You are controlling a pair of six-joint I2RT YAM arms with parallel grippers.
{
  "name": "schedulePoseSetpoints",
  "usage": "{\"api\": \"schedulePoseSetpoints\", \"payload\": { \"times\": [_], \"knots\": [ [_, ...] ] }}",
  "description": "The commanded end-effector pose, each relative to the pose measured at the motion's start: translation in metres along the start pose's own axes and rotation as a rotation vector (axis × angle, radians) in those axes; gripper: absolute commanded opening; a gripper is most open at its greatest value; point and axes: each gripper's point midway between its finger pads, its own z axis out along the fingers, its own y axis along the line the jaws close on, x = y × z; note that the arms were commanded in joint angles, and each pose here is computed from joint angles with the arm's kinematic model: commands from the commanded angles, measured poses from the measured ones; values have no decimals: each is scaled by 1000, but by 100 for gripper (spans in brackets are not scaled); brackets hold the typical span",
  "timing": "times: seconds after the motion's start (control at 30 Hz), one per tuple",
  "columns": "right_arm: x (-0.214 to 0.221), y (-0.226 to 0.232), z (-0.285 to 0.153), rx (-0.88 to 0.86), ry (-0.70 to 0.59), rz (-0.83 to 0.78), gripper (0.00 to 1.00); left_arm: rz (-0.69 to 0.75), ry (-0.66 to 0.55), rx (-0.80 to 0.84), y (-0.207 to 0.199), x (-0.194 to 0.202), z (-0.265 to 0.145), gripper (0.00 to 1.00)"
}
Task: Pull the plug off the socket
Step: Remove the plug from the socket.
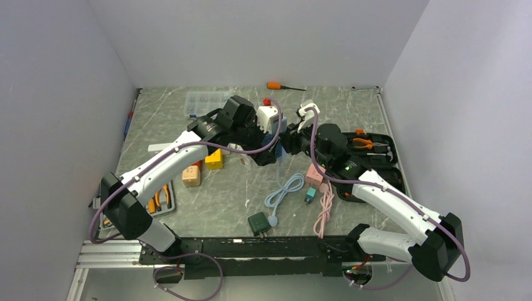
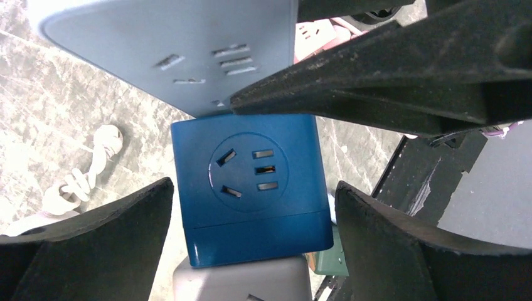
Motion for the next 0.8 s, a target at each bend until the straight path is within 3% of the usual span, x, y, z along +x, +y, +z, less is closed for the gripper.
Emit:
{"api": "schedulePoseSetpoints", "payload": {
  "times": [0.0, 0.1, 0.2, 0.23, 0.3, 0.37, 0.47, 0.5, 0.77],
  "knots": [
    [-82, 9, -16, -13, -268, 40, 0, 14, -65, -14, 0, -21, -4, 93],
    [-78, 8, -16, -7, -266, 56, 0, 16, -69, -10, 1, -23, -1, 64],
    [-72, 6, -15, 6, -259, 74, 0, 19, -80, -28, 3, -28, -3, 22],
    [-69, 5, -15, 10, -254, 82, 0, 21, -85, -33, 4, -30, -4, 12],
    [-64, 4, -13, 14, -246, 93, 0, 26, -101, -40, 4, -37, -7, 2],
    [-59, 5, -10, 10, -240, 106, 5, 28, -108, -41, 4, -40, -9, 0],
    [-57, 8, -7, -7, -247, 121, 35, 30, -115, -30, 1, -43, -12, 0],
    [-56, 8, -6, -10, -246, 125, 40, 32, -119, -25, 0, -44, -13, 0],
    [-50, 13, 9, -36, -233, 133, 54, 43, -133, -1, -7, -48, -21, 0]
  ]
}}
